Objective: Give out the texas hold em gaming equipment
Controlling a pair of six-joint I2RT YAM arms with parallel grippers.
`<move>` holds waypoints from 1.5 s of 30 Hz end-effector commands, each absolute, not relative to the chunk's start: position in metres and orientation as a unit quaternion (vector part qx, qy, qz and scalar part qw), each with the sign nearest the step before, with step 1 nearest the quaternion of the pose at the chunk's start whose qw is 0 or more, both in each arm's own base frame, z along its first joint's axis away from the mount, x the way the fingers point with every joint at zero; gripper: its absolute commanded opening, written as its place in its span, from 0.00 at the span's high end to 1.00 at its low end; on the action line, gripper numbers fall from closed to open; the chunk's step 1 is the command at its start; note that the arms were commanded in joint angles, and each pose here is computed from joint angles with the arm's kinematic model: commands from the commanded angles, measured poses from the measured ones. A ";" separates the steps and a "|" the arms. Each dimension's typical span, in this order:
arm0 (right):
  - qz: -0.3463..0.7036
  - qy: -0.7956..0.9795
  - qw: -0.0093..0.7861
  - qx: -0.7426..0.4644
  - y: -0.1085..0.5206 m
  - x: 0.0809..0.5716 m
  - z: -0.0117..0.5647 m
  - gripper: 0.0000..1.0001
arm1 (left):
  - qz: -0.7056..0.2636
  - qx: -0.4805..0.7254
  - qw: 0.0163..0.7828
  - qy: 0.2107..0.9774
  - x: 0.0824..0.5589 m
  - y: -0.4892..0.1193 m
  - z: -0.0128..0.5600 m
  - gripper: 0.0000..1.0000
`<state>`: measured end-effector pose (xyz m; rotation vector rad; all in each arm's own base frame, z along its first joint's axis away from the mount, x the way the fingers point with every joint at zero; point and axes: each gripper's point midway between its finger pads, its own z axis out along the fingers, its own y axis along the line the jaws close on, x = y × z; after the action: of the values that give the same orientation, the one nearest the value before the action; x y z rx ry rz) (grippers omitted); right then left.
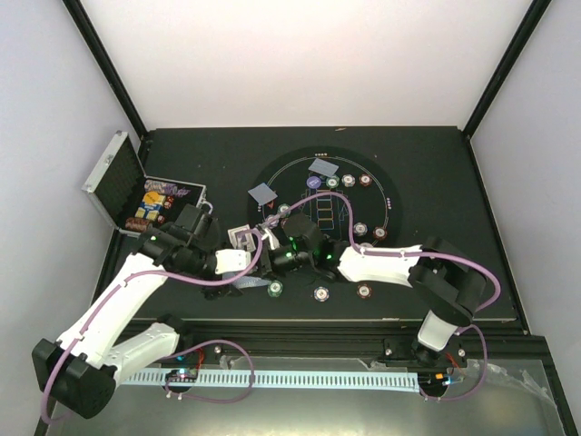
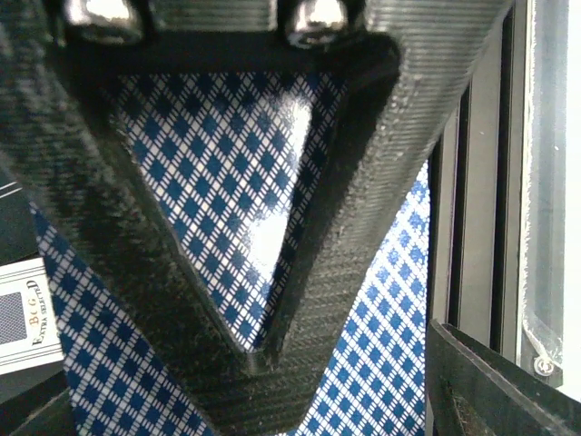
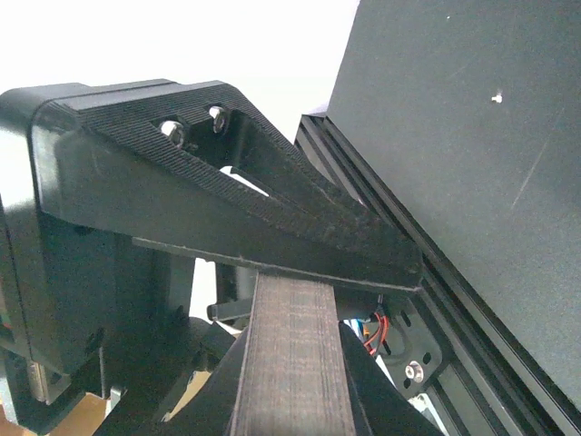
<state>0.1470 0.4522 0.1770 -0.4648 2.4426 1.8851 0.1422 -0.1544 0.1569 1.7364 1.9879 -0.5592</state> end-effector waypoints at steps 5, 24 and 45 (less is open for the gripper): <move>0.609 0.779 0.017 -0.149 0.460 0.151 0.181 0.99 | -0.183 0.638 0.241 0.708 0.148 -0.155 0.159 0.30; 0.560 0.819 0.026 -0.120 0.449 0.161 0.148 0.99 | -0.171 0.635 0.257 0.708 0.151 -0.154 0.166 0.94; 0.558 0.818 0.049 -0.131 0.433 0.167 0.165 0.52 | -0.172 0.634 0.217 0.722 0.147 -0.148 0.158 0.99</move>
<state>0.1596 0.4421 0.1586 -0.4219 2.5116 1.7422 0.1457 -0.1483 0.1479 1.7414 2.0148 -0.4954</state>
